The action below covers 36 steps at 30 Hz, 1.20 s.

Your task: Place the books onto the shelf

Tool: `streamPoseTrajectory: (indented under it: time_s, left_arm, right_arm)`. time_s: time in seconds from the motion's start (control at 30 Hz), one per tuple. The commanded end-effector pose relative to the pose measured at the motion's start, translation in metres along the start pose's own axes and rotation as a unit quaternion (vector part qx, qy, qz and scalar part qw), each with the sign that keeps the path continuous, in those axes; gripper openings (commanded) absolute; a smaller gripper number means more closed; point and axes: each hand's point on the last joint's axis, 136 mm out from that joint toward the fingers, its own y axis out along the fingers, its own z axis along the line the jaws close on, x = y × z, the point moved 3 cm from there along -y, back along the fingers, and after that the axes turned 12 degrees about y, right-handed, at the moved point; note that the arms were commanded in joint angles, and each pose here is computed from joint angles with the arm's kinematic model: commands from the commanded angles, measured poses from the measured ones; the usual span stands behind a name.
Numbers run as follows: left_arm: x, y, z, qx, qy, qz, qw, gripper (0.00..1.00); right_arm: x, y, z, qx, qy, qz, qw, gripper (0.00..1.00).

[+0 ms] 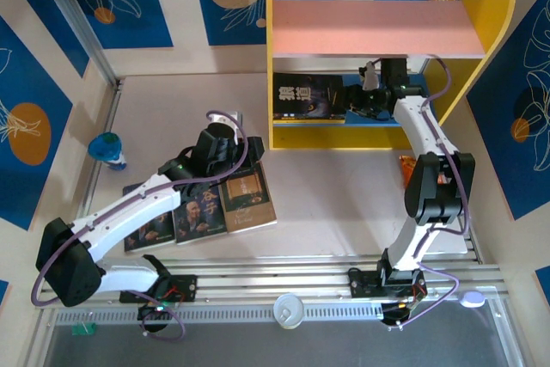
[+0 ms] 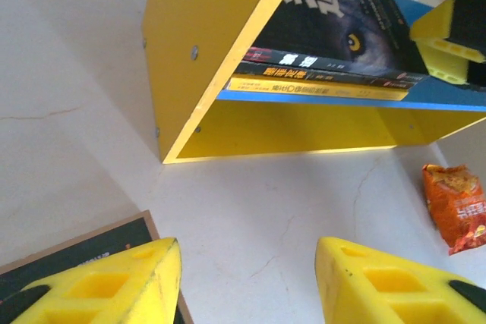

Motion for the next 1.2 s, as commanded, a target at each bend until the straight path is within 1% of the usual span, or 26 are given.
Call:
streamPoseTrajectory:
  time_s: [0.0,0.2,0.33,0.5,0.67,0.83,0.97,1.07,1.17]
  left_arm:
    - [0.004,-0.002,0.011,0.026,0.013,0.007,1.0,0.51]
    - [-0.024,0.003,0.023,0.05,0.012,0.055,0.997,0.51]
    - [-0.048,0.007,0.036,0.075,0.005,0.09,0.993,0.52]
    - [-0.077,0.018,0.046,0.095,-0.009,0.128,0.987,0.52]
    - [-0.105,0.028,0.055,0.108,-0.021,0.167,0.98,0.52]
    - [-0.13,0.04,0.059,0.105,-0.039,0.194,0.975,0.52]
    - [-0.148,0.048,0.059,0.095,-0.056,0.207,0.972,0.51]
    - [-0.157,0.053,0.059,0.089,-0.062,0.218,0.97,0.5]
    - [-0.166,0.057,0.057,0.078,-0.07,0.226,0.968,0.49]
  right_arm:
    - [0.006,-0.035,0.022,0.028,-0.034,-0.045,0.998,0.55]
    - [-0.013,-0.05,0.014,0.019,-0.028,-0.063,0.997,0.55]
    - [-0.044,-0.046,0.016,0.048,-0.019,-0.061,0.997,0.58]
    - [-0.101,-0.016,0.022,0.029,-0.045,-0.018,0.998,0.58]
    - [-0.156,0.023,0.024,0.033,-0.054,0.047,0.997,0.58]
    - [-0.205,0.065,0.022,0.006,-0.059,0.114,0.992,0.57]
    - [-0.243,0.092,0.033,0.001,-0.076,0.153,0.985,0.57]
    - [-0.259,0.107,0.038,-0.023,-0.092,0.171,0.981,0.57]
    - [-0.268,0.116,0.041,-0.028,-0.093,0.182,0.979,0.56]
